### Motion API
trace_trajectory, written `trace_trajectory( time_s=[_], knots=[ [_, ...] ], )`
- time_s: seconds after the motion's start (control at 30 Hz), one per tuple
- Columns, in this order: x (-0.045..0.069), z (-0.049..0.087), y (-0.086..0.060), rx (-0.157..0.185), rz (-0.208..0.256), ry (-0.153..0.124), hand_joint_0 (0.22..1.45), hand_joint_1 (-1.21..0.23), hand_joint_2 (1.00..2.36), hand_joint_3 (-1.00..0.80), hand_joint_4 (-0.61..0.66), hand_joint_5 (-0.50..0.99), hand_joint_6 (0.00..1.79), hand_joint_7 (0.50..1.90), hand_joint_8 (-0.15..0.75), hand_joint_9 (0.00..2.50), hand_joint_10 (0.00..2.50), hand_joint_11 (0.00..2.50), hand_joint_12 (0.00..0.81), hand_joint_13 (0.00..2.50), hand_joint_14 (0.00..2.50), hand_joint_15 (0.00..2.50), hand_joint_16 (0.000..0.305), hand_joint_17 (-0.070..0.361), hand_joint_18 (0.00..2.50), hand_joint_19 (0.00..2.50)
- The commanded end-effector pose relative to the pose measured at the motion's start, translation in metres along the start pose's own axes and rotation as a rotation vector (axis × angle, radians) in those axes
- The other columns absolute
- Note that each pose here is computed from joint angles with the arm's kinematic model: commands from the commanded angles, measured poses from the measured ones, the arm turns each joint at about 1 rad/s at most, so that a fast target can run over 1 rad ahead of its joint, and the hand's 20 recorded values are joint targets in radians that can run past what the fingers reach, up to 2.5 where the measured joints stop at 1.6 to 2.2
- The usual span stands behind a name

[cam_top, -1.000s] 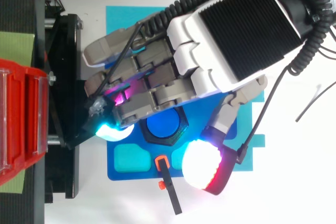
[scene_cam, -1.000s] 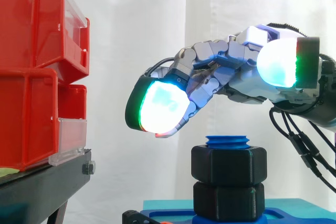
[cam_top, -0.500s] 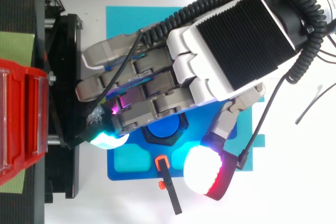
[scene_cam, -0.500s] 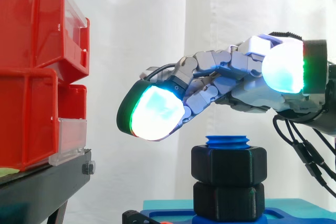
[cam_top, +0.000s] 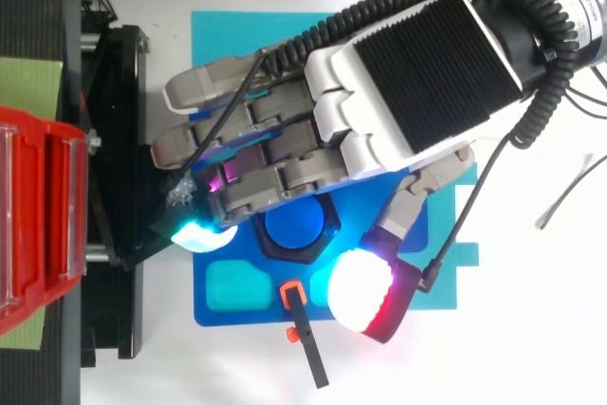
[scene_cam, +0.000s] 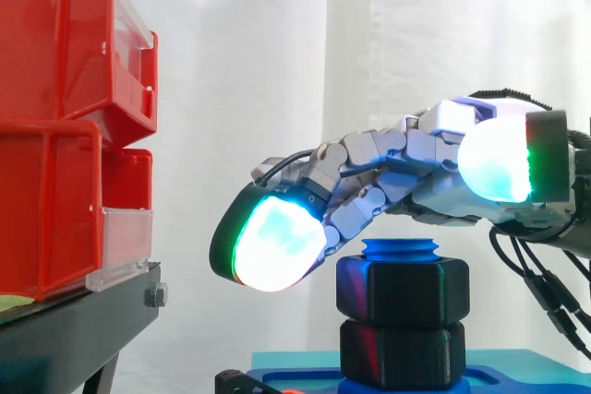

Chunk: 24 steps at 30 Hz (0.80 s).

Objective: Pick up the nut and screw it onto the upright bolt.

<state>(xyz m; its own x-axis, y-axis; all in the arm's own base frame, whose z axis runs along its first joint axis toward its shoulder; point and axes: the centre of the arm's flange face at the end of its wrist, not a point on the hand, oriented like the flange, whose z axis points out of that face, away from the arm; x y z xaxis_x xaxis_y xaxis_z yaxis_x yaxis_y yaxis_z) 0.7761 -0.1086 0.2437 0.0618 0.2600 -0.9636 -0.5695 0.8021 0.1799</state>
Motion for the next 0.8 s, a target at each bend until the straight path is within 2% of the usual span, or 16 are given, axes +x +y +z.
trace_trajectory(
  time_s=[0.0,0.37,0.77],
  knots=[
    [0.0011,-0.0015,0.0002,0.006,0.006,0.008,0.48,-0.01,1.00,-0.50,0.16,-0.11,0.50,0.76,0.195,0.44,0.00,0.00,0.306,0.18,0.00,0.00,0.034,0.077,0.00,0.00],
    [0.0024,-0.0029,-0.0012,0.014,0.011,0.012,0.48,-0.03,1.00,-0.50,0.21,-0.08,0.50,1.02,0.219,0.50,0.00,0.00,0.305,0.24,0.00,0.00,0.034,0.076,0.00,0.00],
    [0.0015,-0.0084,-0.0056,0.021,0.013,0.019,0.49,-0.08,1.00,-0.50,0.18,-0.04,0.50,1.29,0.233,0.59,0.00,0.00,0.295,0.34,0.00,0.00,0.032,0.071,0.00,0.00]
  ],
)
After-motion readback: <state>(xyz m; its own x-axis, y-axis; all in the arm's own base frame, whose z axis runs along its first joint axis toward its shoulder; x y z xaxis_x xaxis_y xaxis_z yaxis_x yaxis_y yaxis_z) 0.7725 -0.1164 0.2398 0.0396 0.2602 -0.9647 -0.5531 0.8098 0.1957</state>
